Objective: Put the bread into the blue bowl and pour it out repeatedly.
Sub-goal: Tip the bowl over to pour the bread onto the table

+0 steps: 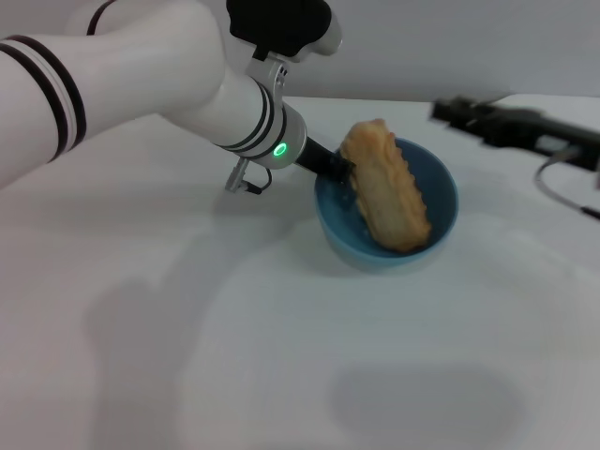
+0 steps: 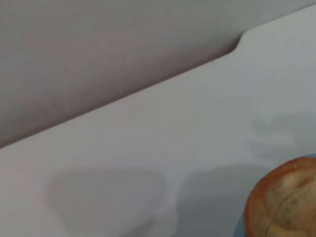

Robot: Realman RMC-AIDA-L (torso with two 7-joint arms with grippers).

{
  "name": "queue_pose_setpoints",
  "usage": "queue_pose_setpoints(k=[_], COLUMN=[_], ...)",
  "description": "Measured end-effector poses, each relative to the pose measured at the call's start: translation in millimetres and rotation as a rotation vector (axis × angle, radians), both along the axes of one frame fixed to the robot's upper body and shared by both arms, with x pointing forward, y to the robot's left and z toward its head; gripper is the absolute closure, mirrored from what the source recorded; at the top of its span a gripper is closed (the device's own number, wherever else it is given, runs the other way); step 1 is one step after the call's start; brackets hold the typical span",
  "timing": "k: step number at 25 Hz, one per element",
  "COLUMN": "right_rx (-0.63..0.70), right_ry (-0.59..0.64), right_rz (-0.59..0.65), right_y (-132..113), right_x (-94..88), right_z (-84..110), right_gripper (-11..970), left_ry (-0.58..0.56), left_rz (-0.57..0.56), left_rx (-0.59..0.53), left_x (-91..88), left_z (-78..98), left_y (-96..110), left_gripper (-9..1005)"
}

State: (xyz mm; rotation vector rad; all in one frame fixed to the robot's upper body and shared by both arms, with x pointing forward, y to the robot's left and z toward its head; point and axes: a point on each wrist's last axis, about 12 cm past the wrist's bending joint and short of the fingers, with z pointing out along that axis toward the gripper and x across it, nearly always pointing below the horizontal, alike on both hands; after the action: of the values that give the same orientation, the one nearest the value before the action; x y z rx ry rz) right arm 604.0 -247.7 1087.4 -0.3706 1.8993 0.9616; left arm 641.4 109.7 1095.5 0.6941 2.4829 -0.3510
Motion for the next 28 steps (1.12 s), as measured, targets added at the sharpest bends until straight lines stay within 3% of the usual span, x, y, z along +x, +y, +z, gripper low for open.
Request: queue_pose_setpoints(k=[5, 8, 12, 19, 28], right_rx=[-0.12, -0.227, -0.241, -0.207, -0.15], right_ry=[-0.117, -0.138, -0.125, -0.062, -0.053], right_rz=[-0.149, -0.317, -0.401, -0.535, -0.592], right_y=[-45.0, -79.9, -95.8, -121.3, -131.0], right_x=[-5.0, -19.3, -35.2, -72.7, -87.0], right_z=[2.7, -14.8, -30.9, -59.7, -63.6], right_gripper=[492, 492, 492, 492, 491], left_ry=[-0.071, -0.134, -0.176, -0.344, -0.436], left_rz=[-0.005, -0.039, -0.069, -0.206, -0.32], left_rx=[0.031, 0.068, 0.105, 0.236, 0.355], left_x=[6.8, 15.8, 20.0, 37.9, 41.3], left_z=[-4.5, 3.6, 8.8, 43.4, 60.7], left_y=[9.5, 6.9, 4.4, -25.6, -46.4], left_gripper=[998, 997, 997, 998, 998])
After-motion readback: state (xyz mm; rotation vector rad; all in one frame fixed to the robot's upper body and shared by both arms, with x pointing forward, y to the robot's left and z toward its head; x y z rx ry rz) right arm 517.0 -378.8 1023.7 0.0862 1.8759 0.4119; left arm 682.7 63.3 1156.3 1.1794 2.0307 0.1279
